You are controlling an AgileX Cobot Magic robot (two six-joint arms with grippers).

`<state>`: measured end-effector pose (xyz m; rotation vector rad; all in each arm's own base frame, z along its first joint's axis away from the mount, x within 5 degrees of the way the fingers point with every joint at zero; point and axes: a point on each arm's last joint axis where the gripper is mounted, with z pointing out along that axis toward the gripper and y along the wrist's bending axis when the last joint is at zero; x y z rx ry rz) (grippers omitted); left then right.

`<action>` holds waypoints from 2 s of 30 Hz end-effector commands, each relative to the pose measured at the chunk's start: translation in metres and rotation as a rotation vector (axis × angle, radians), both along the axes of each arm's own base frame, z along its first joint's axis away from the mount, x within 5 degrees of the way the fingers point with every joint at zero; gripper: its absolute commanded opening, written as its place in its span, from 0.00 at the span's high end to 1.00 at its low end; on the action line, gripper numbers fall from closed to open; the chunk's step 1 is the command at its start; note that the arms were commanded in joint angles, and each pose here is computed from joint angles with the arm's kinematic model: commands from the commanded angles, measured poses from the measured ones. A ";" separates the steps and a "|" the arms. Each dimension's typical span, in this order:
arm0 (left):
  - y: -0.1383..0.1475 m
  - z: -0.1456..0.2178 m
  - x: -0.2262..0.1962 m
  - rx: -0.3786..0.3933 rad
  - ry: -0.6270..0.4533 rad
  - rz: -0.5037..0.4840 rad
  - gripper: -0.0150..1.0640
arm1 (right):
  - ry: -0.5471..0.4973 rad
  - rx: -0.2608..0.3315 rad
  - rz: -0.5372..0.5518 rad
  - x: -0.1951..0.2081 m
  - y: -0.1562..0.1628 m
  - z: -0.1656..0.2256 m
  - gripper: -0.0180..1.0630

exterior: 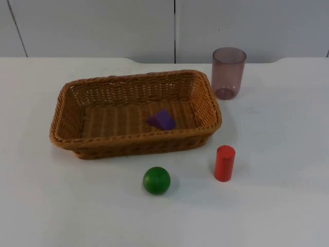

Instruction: Pick up the basket with the left hand and place the triangular block into the basket with the right hand.

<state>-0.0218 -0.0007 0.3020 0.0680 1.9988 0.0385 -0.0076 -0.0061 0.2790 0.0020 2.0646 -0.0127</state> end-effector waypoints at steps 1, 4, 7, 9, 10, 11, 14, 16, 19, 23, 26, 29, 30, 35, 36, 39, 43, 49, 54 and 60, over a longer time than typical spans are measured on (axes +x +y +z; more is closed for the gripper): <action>0.000 -0.001 0.002 -0.010 -0.004 0.000 0.01 | -0.018 -0.001 -0.010 0.000 0.000 0.001 0.01; 0.000 -0.001 0.002 -0.010 -0.009 0.000 0.01 | -0.018 -0.001 -0.010 0.000 0.000 0.001 0.01; 0.000 -0.001 0.002 -0.021 -0.008 0.005 0.01 | -0.018 -0.001 -0.010 0.000 0.000 0.001 0.01; 0.000 -0.001 0.002 -0.025 -0.008 0.009 0.01 | -0.018 -0.001 -0.010 0.000 0.000 0.001 0.01; 0.000 -0.001 0.002 -0.024 -0.008 0.010 0.01 | -0.018 -0.001 -0.010 0.000 0.000 0.001 0.01; 0.000 -0.001 0.002 -0.024 -0.008 0.010 0.01 | -0.018 -0.001 -0.010 0.000 0.000 0.001 0.01; 0.000 -0.001 0.002 -0.024 -0.010 0.010 0.01 | -0.018 -0.001 -0.010 0.000 0.000 0.001 0.01; 0.000 -0.001 0.002 -0.024 -0.013 0.010 0.01 | -0.018 -0.001 -0.010 0.000 0.000 0.001 0.01; 0.000 0.000 0.002 -0.024 -0.025 0.010 0.01 | -0.018 -0.001 -0.010 0.000 0.000 0.001 0.01; 0.000 0.000 0.003 -0.037 -0.028 0.016 0.01 | -0.018 -0.001 -0.010 0.000 0.000 0.001 0.01; 0.000 -0.008 0.008 -0.055 0.003 0.025 0.01 | -0.018 -0.001 -0.010 0.000 0.000 0.001 0.01; 0.001 -0.020 0.016 -0.043 0.020 0.034 0.01 | -0.018 -0.001 -0.010 0.000 0.000 0.001 0.01; 0.002 -0.022 0.016 -0.039 0.032 0.037 0.01 | -0.018 -0.001 -0.010 0.000 0.000 0.001 0.01; 0.001 -0.028 0.017 -0.033 0.065 0.027 0.01 | -0.018 -0.001 -0.010 0.000 0.000 0.001 0.01; 0.001 -0.028 0.017 -0.033 0.065 0.027 0.01 | -0.018 -0.001 -0.010 0.000 0.000 0.001 0.01; 0.001 -0.028 0.017 -0.025 0.065 0.017 0.01 | -0.018 -0.001 -0.009 0.000 0.000 0.001 0.01; 0.000 -0.028 0.017 -0.025 0.065 0.005 0.01 | -0.018 -0.001 -0.009 0.000 0.000 0.001 0.01; 0.001 -0.028 0.017 -0.035 0.065 0.029 0.01 | -0.018 -0.001 -0.009 0.000 0.000 0.001 0.01; 0.001 -0.028 0.017 -0.035 0.065 0.029 0.01 | -0.018 -0.001 -0.009 0.000 0.000 0.001 0.01; 0.001 -0.028 0.017 -0.037 0.065 0.030 0.01 | -0.018 -0.001 -0.009 0.000 0.000 0.001 0.01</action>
